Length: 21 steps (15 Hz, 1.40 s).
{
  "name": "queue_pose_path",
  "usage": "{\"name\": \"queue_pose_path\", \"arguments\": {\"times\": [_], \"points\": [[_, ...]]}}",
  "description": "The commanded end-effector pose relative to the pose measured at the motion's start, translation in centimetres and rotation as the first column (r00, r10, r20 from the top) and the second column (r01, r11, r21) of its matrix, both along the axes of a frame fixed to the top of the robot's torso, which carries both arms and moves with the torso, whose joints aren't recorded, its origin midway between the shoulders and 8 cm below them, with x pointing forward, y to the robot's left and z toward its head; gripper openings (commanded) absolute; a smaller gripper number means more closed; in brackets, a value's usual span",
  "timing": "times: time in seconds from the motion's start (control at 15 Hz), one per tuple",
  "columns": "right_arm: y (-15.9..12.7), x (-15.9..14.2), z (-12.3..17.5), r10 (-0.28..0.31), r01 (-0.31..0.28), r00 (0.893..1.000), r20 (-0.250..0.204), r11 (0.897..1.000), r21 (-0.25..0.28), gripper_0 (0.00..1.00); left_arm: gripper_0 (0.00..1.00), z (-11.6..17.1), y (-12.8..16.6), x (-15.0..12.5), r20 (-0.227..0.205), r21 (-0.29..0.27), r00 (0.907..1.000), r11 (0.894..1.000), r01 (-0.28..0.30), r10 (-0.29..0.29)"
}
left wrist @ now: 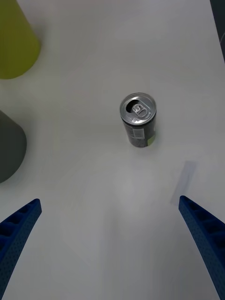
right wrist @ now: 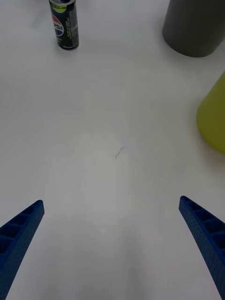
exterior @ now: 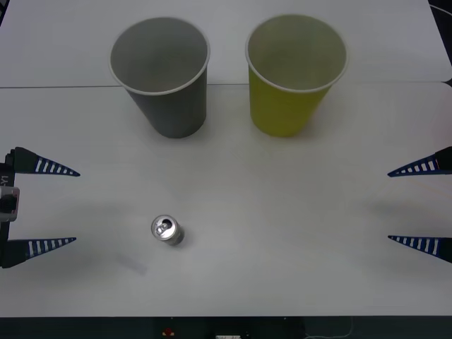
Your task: Put the can into the green bin and the plastic bottle into the gray bin
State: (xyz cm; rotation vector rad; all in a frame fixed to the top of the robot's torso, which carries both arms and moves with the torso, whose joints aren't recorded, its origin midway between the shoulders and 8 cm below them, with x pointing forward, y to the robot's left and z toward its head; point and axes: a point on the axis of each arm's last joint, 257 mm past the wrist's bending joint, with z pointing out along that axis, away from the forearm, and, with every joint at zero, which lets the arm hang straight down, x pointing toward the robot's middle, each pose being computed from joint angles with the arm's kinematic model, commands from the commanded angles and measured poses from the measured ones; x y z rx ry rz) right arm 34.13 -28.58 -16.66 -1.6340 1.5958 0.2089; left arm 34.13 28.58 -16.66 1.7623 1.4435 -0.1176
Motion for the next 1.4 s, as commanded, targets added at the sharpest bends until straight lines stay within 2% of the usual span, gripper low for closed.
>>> {"name": "queue_pose_path", "arguments": {"times": [0.07,0.2,0.27,0.4,0.73,0.93,1.2,1.4], "points": [[0.0,0.0,0.0,0.0,0.0,1.0,0.0,1.0,0.0,1.0,1.0,0.0,0.0,0.0,0.0,0.0,1.0,1.0,0.0,0.0],[0.0,0.0,0.0,0.0,0.0,1.0,0.0,1.0,0.0,1.0,1.0,0.9,-0.1,0.6,0.02,-0.046,0.9995,0.999,-0.025,0.026],[0.0,0.0,0.0,0.0,0.0,1.0,0.0,1.0,0.0,1.0,1.0,1.5,0.3,0.7,0.034,-0.048,0.9989,0.998,-0.03,0.031],[0.0,0.0,0.0,0.0,0.0,1.0,0.0,1.0,0.0,1.0,1.0,1.4,0.4,0.6,0.032,-0.047,0.999,0.999,-0.028,0.029],[0.0,0.0,0.0,0.0,0.0,1.0,0.0,1.0,0.0,1.0,1.0,-0.2,1.1,0.5,-0.018,-0.08,0.9986,0.995,-0.051,0.05],[0.0,0.0,0.0,0.0,0.0,1.0,0.0,1.0,0.0,1.0,1.0,-1.3,0.8,0.1,-0.035,-0.12,0.999,0.992,-0.032,0.028],[0.0,0.0,0.0,0.0,0.0,1.0,0.0,1.0,0.0,1.0,1.0,-2.9,1.0,0.7,-0.028,-0.157,0.9995,0.987,0.011,-0.016],[0.0,0.0,0.0,0.0,0.0,1.0,0.0,1.0,0.0,1.0,1.0,-4.5,0.6,1.2,-0.035,-0.208,0.9982,0.977,0.041,-0.049]]}}
